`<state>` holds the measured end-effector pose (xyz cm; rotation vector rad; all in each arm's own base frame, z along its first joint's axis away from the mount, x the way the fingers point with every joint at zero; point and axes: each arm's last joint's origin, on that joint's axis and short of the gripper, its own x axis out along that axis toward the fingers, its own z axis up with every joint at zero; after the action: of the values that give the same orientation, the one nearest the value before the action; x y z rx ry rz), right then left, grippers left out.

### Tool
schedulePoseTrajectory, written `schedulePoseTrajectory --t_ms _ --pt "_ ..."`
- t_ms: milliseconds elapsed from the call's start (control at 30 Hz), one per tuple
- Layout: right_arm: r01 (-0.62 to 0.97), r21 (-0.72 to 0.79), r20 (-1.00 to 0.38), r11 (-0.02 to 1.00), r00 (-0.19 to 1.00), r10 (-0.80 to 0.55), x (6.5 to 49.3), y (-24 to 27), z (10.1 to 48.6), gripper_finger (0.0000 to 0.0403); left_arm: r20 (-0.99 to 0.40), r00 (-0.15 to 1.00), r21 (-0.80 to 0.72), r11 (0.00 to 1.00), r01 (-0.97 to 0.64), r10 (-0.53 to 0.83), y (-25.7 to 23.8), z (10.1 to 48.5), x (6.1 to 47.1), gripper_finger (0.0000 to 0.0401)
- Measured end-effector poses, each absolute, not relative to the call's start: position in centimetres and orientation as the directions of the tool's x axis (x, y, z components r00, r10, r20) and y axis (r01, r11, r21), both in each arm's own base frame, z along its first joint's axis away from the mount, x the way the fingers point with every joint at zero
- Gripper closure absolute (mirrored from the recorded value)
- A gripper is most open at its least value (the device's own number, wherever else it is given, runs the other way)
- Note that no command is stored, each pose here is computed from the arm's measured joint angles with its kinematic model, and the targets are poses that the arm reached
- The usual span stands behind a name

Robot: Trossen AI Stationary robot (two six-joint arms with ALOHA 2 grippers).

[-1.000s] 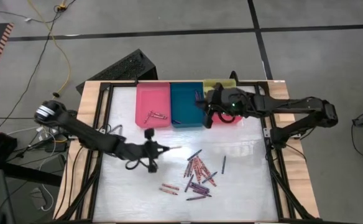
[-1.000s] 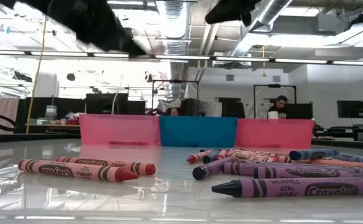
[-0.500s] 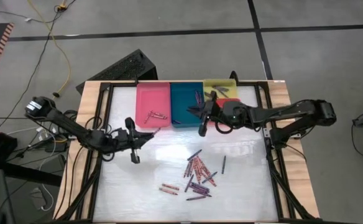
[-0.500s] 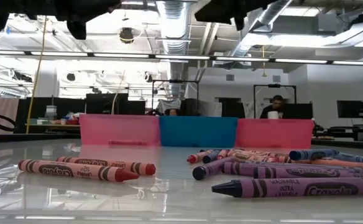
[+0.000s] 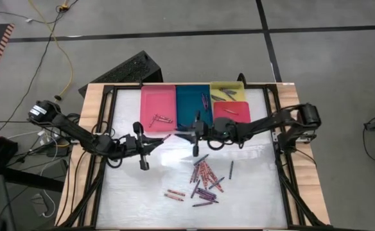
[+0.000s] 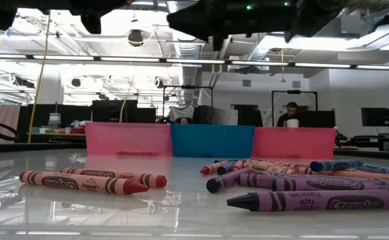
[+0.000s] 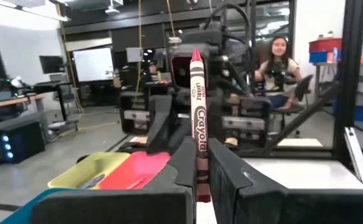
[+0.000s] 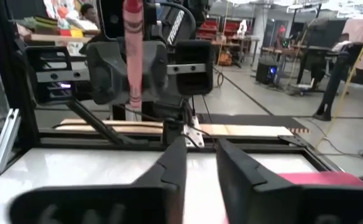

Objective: Sort crayons
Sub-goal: Put the red crayon into the red bin

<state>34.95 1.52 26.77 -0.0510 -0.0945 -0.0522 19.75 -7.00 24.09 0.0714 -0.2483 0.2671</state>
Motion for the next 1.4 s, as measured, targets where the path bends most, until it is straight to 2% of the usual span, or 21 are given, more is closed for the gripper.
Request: schedulePoseTrajectory --t_ms 233,333,567,833,933,1067,1200,1400 --pt "0.04 -0.045 0.117 0.998 0.993 -0.034 36.8 2.2 26.9 0.0188 0.245 0.935 0.041 0.961 -0.275 0.257 -7.0 24.0 19.8 0.0396" --pt "0.03 -0.047 0.144 0.998 0.989 -0.023 37.0 2.6 27.8 0.0152 0.235 0.937 0.048 0.96 -0.276 0.258 -7.0 23.9 19.8 0.0396" --pt "-0.016 -0.089 0.192 0.996 0.981 0.033 37.4 3.8 29.7 0.0142 0.223 0.936 0.051 0.955 -0.291 0.273 -7.0 23.8 19.9 0.0396" --pt "-0.06 -0.096 0.176 0.994 0.981 0.076 37.7 4.6 30.4 0.0144 0.223 0.934 0.049 0.953 -0.298 0.28 -7.0 23.8 19.9 0.0396" --pt "-0.059 -0.096 0.172 0.994 0.982 0.076 37.7 4.6 30.4 0.0157 0.223 0.933 0.049 0.953 -0.299 0.281 -7.0 23.8 19.9 0.0396" --pt "-0.056 -0.096 0.173 0.994 0.982 0.073 37.7 4.5 30.4 0.0195 0.223 0.933 0.049 0.953 -0.299 0.281 -7.0 23.8 19.9 0.0396" --pt "-0.05 -0.096 0.17 0.994 0.983 0.066 37.7 4.2 30.4 0.0251 0.224 0.934 0.049 0.953 -0.298 0.28 -7.0 23.8 19.9 0.0396" --pt "-0.042 -0.097 0.148 0.994 0.987 0.056 37.8 3.9 30.2 0.0355 0.223 0.934 0.05 0.954 -0.296 0.278 -7.0 23.8 19.9 0.0396"
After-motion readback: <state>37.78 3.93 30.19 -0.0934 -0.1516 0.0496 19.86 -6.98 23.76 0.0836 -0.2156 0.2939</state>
